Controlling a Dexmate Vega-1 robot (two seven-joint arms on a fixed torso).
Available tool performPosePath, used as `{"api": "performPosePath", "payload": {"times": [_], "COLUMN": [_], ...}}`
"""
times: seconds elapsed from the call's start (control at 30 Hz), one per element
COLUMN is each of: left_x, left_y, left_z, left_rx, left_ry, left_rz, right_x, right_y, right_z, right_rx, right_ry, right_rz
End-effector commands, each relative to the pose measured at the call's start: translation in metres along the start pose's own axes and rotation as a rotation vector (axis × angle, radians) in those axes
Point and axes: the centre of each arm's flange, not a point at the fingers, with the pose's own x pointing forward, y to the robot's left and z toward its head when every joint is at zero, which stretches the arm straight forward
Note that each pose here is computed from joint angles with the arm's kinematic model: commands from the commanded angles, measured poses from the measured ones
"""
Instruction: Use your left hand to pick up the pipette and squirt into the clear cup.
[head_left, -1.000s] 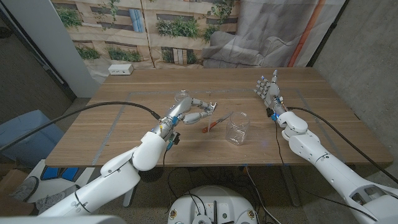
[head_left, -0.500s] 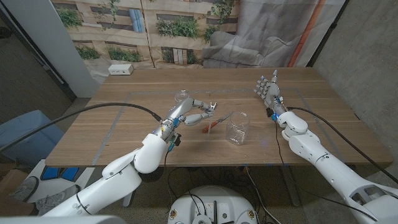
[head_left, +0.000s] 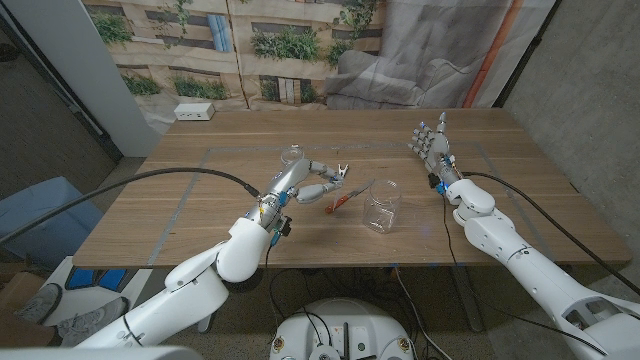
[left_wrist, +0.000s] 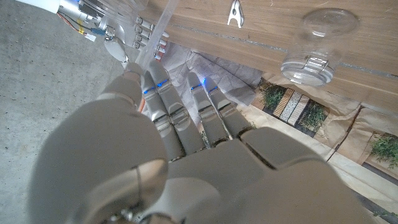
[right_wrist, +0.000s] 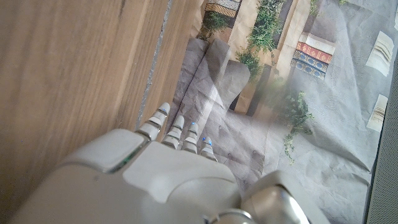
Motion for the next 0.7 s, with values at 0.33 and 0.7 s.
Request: {"api": "performPosePath", "payload": {"times": [0.33, 0.7], "left_x": [-0.0011, 0.0012], "left_y": [-0.0029, -0.005], "left_z": [-0.0044, -0.0047], "left_rx": [-0.005, 0.001], "left_ry": [0.026, 0.017], "left_rz": [0.013, 0.021], "right_x": [0.0, 0.0], "right_y": [-0.0001, 0.0001], "right_z": [0.0001, -0.0001], "right_rx": [0.0, 0.0], "right_ry": [0.0, 0.0], "right_rz": [0.0, 0.0]}}
